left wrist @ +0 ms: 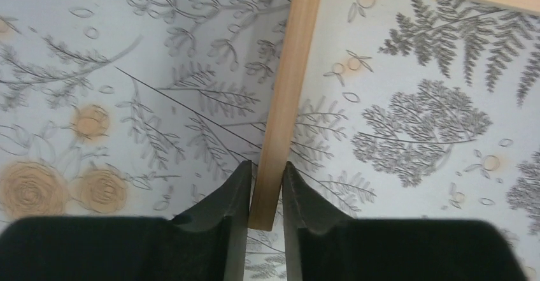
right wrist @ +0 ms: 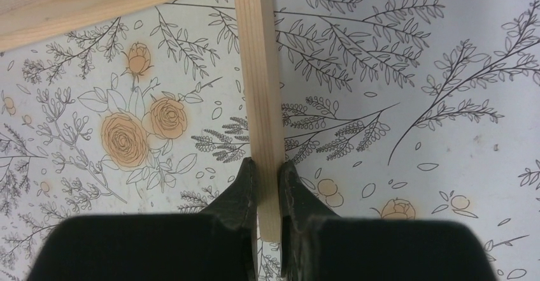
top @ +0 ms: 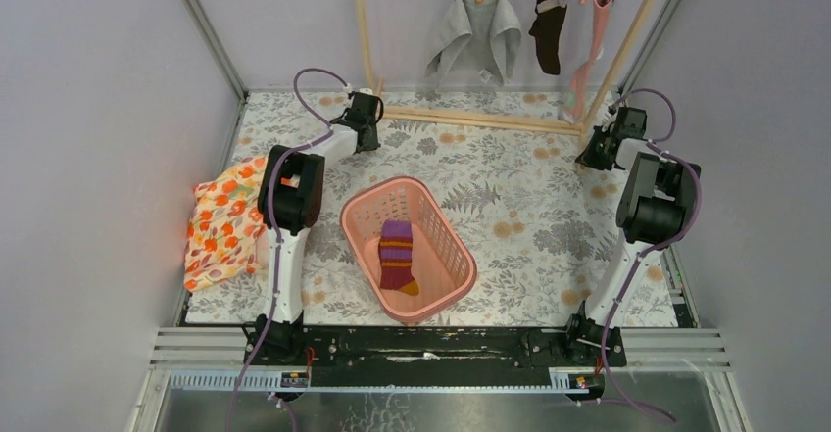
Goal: Clip the socks to the hanger
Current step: Move the clothesline to the center of the board.
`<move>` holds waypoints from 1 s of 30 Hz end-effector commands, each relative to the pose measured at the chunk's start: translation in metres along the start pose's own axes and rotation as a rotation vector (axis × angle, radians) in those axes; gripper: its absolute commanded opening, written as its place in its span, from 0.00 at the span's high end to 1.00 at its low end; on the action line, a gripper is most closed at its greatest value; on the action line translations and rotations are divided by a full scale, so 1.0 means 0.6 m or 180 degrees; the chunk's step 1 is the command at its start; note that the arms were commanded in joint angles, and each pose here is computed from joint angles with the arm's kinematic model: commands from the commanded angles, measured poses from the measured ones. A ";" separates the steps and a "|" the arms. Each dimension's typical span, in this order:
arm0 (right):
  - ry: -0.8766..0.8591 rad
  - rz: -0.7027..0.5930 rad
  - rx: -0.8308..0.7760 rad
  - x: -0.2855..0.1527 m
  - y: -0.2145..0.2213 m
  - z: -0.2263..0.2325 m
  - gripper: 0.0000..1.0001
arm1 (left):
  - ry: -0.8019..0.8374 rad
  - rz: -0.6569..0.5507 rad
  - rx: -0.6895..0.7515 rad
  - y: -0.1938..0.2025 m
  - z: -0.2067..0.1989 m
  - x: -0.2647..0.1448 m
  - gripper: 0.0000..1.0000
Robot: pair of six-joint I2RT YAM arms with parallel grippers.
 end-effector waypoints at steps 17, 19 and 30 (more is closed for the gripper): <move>-0.0359 0.0542 0.0065 -0.027 0.117 0.087 1.00 | -0.0096 0.0240 -0.0201 0.105 0.037 -0.084 1.00; -0.0360 0.0548 -0.0015 -0.036 0.128 0.098 1.00 | -0.0142 0.0247 -0.0209 0.113 0.043 -0.098 1.00; -0.0673 0.0721 -0.0093 -0.083 0.207 0.143 1.00 | -0.0388 0.0277 -0.0284 0.134 0.067 -0.140 1.00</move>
Point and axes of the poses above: each gripper's point midway between its finger pads, its own x axis out along the fingers, its own z axis along the line the jaws close on, y = z × x, the point moved 9 cm from there along -x, back along the fingers, and after that the axes turned 8 degrees about x, right-handed, at the moved point
